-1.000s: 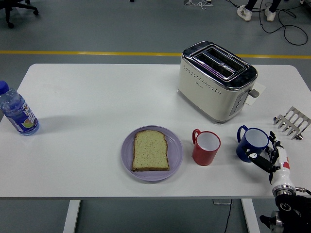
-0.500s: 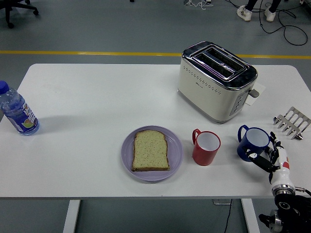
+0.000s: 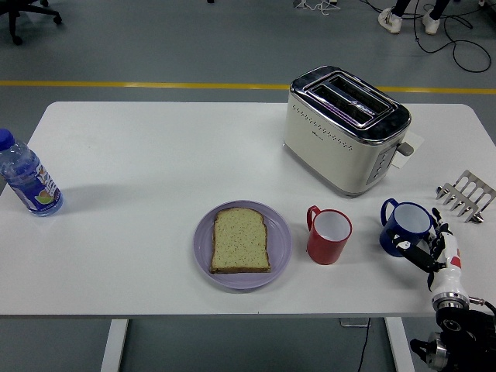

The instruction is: Pick up the cup,pour liquid into bread,place the cup on the desk

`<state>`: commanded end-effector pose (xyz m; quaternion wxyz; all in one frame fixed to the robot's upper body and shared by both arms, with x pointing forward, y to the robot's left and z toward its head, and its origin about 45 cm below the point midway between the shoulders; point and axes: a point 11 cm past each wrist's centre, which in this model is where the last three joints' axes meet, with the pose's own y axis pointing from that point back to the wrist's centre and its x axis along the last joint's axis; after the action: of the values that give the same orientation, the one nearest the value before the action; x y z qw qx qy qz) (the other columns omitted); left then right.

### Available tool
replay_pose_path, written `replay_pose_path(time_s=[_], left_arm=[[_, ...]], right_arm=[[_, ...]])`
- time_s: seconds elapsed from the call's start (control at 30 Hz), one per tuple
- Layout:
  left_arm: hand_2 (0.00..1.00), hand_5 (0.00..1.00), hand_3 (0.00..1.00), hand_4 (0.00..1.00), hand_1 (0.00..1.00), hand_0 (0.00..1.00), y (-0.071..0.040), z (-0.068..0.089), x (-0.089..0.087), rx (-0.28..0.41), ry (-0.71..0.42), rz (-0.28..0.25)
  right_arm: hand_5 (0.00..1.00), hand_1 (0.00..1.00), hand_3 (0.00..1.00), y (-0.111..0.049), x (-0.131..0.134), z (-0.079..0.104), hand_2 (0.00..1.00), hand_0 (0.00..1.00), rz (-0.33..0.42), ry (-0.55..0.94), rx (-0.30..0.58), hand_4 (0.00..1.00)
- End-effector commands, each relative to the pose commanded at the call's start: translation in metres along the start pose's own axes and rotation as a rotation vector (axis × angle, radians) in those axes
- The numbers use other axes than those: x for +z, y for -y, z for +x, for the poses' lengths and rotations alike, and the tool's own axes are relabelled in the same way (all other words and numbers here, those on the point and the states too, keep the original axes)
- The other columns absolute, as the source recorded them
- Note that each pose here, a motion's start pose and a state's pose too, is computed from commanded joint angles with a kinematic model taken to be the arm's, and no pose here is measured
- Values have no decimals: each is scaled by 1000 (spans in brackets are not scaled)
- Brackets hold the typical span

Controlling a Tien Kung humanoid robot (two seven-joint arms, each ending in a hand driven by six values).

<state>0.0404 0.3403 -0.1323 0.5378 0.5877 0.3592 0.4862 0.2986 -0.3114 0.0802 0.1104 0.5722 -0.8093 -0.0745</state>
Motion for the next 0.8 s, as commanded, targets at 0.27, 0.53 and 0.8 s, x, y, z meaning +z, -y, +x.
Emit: replay_pose_path(time_s=[0.27, 0.53, 0.8], left_arm=[[663, 844, 566, 322, 652, 643, 0, 1, 2, 2, -4, -3], [663, 841, 566, 321, 651, 642, 0, 2, 6, 3, -3, -11], [662, 835, 565, 318, 651, 640, 0, 2, 5, 4, -5, -10]], right_arm=[[92, 840, 998, 2, -3, -5, 925, 934, 19, 9, -5, 965], [94, 833, 996, 3, -3, -11, 917, 931, 18, 3, -21, 963], [87, 828, 992, 4, -2, -12, 915, 927, 14, -3, -24, 954]])
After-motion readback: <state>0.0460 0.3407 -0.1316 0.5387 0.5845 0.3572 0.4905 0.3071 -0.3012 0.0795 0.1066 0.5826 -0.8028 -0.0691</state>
